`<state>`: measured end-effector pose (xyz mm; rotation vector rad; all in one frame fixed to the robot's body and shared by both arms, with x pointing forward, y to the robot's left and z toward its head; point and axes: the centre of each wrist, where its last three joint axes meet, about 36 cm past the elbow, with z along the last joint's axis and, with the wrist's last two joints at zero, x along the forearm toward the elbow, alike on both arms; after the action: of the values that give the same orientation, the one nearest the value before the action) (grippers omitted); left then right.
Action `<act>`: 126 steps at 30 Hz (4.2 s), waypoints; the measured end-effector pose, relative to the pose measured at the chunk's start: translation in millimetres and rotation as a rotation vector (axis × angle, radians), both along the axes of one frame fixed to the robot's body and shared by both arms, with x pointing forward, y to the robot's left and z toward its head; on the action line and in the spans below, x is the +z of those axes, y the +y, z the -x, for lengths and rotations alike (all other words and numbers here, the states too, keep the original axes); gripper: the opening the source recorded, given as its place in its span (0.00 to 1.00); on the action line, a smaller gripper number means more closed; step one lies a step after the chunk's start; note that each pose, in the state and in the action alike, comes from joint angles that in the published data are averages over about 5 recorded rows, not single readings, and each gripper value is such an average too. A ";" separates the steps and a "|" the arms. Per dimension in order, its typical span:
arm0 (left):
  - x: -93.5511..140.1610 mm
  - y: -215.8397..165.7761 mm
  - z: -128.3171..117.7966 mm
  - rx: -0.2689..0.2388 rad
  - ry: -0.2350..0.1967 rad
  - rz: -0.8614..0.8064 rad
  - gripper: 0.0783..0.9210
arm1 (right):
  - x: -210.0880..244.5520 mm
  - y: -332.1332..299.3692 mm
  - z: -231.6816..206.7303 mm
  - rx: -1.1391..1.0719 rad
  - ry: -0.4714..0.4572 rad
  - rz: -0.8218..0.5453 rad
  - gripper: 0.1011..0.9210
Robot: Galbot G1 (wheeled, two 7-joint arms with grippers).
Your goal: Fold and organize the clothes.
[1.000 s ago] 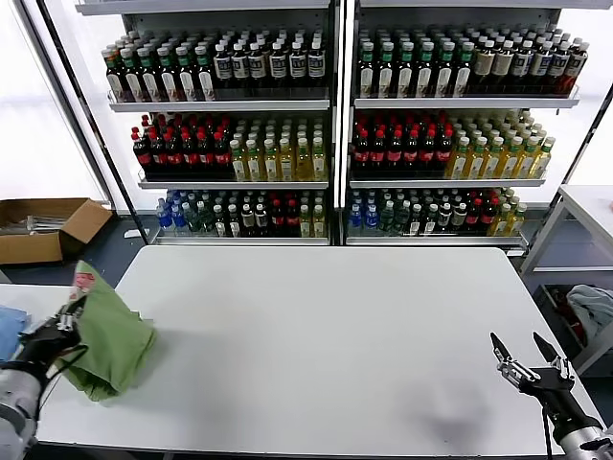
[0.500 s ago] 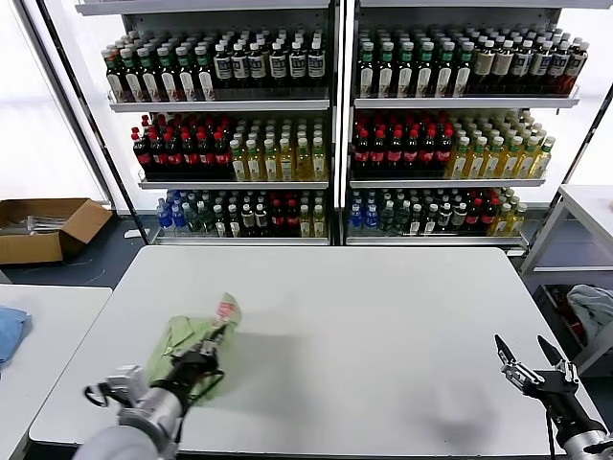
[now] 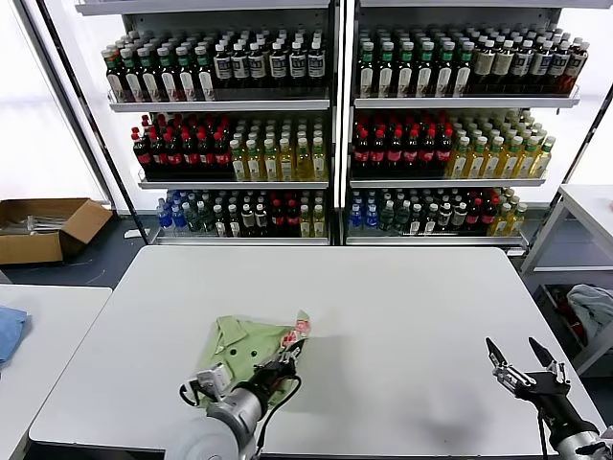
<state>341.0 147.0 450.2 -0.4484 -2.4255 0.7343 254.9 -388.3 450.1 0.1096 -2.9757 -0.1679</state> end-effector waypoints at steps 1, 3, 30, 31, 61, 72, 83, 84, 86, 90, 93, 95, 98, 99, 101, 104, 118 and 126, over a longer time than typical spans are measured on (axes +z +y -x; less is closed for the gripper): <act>-0.1 -3.9 -0.9 -0.004 0.001 0.011 0.07 | 0.3 2.3 -1.1 0.007 0.001 -0.001 0.88; 0.2 -10.2 -1.8 -0.010 0.001 0.032 0.12 | 0.4 7.7 -3.3 0.021 0.004 -0.002 0.88; 58.7 64.7 19.9 0.189 -0.209 0.095 0.88 | -53.1 164.7 -54.4 0.359 0.237 -0.159 0.88; 60.5 67.3 21.8 0.198 -0.214 0.092 0.88 | -56.4 169.7 -56.5 0.372 0.247 -0.159 0.88; 71.4 85.1 49.5 0.299 -0.178 0.059 0.88 | -69.3 173.6 -68.9 0.478 0.311 -0.066 0.02; 70.1 83.9 53.1 0.308 -0.161 0.067 0.88 | -60.6 106.5 -65.7 0.381 0.288 0.085 0.02; 65.7 81.8 55.1 0.323 -0.141 0.078 0.88 | -44.9 85.6 -59.2 0.272 0.171 0.157 0.36; 65.4 81.5 55.6 0.323 -0.139 0.080 0.88 | -43.6 86.8 -59.2 0.270 0.159 0.157 0.40; 64.7 80.7 56.7 0.323 -0.135 0.083 0.88 | -42.3 90.8 -59.6 0.268 0.138 0.158 0.47; 63.9 80.3 58.2 0.322 -0.129 0.084 0.88 | -44.8 104.2 -63.9 0.269 0.109 0.156 0.60; 63.5 81.6 58.9 0.324 -0.127 0.080 0.88 | -52.4 115.3 -69.3 0.274 0.109 0.146 0.70; 63.1 82.9 59.5 0.327 -0.125 0.078 0.88 | -60.1 120.2 -72.7 0.275 0.121 0.138 0.78; 62.3 85.0 60.2 0.332 -0.121 0.079 0.88 | -71.7 123.7 -75.5 0.270 0.152 0.126 0.85; 61.8 85.6 60.2 0.334 -0.119 0.080 0.88 | -74.7 124.2 -75.8 0.267 0.163 0.122 0.87; 60.4 86.3 59.8 0.337 -0.115 0.082 0.88 | -79.5 125.6 -76.0 0.262 0.185 0.111 0.88; 58.7 86.0 58.6 0.340 -0.111 0.087 0.88 | -82.8 128.9 -76.2 0.252 0.205 0.089 0.88; 57.2 86.5 54.7 0.347 -0.113 0.091 0.88 | -53.8 172.9 -93.4 0.273 0.123 0.007 0.88; 55.9 91.7 58.1 0.355 -0.109 0.088 0.88 | -75.1 190.1 -104.6 0.260 0.212 0.078 0.88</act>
<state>282.8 238.8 506.1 -0.0903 -2.6165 0.9913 359.6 -198.2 375.0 0.4376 -2.7201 -0.0283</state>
